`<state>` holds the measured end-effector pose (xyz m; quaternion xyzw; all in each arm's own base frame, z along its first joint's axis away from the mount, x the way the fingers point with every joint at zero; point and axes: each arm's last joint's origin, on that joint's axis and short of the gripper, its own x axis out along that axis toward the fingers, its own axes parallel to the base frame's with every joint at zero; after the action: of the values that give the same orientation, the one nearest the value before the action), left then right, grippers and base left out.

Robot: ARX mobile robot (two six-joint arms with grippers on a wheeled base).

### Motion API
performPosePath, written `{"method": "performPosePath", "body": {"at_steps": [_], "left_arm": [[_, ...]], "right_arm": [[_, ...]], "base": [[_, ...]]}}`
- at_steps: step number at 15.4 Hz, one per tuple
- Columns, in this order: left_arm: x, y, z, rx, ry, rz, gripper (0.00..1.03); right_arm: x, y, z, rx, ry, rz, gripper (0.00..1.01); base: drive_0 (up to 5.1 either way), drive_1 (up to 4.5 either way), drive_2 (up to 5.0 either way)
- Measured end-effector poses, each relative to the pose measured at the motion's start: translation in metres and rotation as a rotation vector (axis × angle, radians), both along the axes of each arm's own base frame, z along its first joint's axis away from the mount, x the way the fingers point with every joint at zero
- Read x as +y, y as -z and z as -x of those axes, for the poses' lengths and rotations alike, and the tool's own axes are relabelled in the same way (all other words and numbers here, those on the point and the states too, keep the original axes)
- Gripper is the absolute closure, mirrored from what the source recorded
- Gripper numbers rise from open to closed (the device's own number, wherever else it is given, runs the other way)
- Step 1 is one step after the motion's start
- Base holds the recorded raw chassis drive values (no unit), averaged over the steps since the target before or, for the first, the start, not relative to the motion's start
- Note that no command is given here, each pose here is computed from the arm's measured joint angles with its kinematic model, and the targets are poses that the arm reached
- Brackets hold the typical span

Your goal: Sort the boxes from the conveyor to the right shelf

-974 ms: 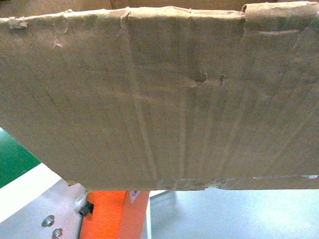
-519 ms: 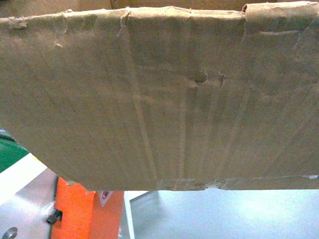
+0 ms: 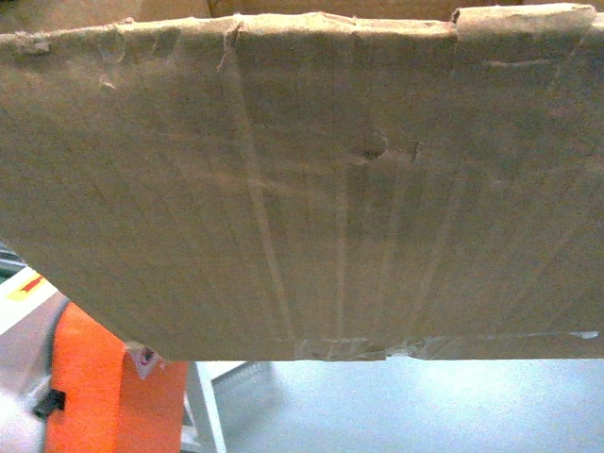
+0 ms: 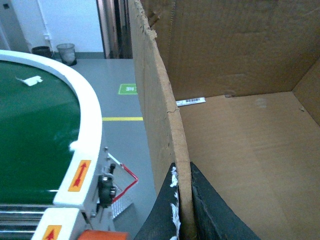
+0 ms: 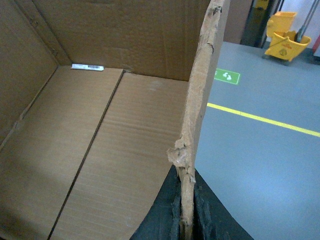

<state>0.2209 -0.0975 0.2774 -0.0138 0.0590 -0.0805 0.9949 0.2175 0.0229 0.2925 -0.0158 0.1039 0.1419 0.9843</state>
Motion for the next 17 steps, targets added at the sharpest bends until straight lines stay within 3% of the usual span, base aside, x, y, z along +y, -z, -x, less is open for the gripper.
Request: {"method": "performPosePath", "body": {"at_steps": [3,17], "left_arm": [[-0.0002,-0.0001,0.0001,-0.001,0.000,0.000,1.01],[-0.0011,0.0003,0.0001,0.000,0.004,0.000,1.01]], "right_arm": [[0.0000,-0.0002,0.0003,0.000,0.001,0.000,0.99],[-0.0002,-0.0007,0.0009,-0.002,0.003,0.001,0.99]], "base": [[3.9,-3.47,-3.5],[-1.1,-1.08,-1.1]]}}
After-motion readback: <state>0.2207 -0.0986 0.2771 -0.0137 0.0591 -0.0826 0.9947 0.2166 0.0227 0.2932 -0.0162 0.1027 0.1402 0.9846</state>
